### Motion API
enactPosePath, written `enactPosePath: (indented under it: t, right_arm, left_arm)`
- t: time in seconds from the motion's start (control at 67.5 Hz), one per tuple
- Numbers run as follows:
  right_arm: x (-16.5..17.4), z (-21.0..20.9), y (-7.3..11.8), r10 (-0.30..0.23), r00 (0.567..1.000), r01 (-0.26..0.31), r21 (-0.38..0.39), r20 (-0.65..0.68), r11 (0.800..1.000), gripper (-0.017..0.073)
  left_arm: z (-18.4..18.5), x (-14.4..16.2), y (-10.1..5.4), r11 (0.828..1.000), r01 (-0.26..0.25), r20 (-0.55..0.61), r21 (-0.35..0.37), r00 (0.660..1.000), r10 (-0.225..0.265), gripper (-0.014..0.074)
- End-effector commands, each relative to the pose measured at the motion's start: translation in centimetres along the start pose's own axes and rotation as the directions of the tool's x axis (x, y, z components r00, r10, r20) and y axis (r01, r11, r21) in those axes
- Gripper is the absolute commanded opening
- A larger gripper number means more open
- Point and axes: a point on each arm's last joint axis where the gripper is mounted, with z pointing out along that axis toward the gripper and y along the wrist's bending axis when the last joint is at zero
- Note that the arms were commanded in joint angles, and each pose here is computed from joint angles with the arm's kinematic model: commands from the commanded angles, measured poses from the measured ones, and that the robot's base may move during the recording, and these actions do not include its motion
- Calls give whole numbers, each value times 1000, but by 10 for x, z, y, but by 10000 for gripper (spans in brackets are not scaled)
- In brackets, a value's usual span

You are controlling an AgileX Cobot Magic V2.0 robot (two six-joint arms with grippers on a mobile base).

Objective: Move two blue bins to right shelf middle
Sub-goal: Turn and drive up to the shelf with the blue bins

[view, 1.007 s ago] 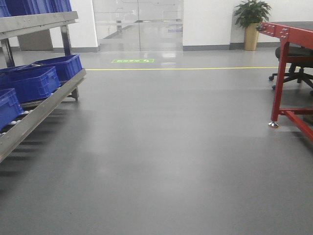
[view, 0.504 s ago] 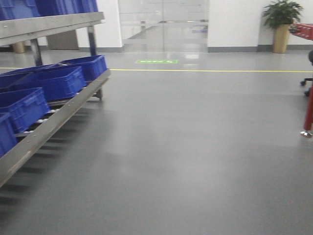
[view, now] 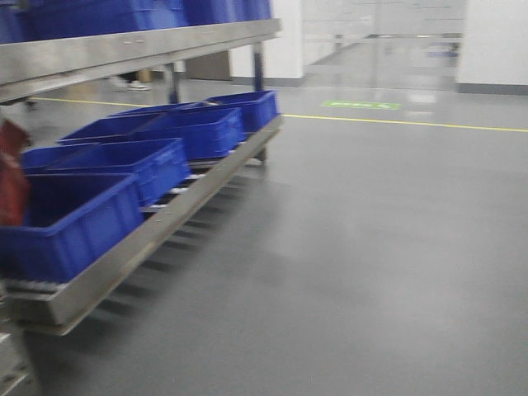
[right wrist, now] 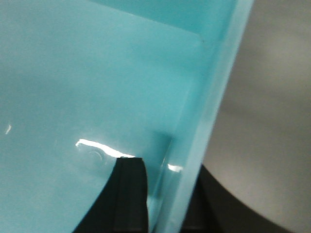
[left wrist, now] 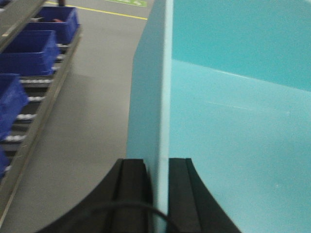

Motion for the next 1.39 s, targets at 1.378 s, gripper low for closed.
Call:
enactPosePath:
  t: [1.378]
  right_arm:
    - [-6, -7, 1, -33, 998, 33, -5, 60, 999, -153]
  left_arm:
    - [-9, -12, -2, 999, 32, 87, 12, 996, -33, -111]
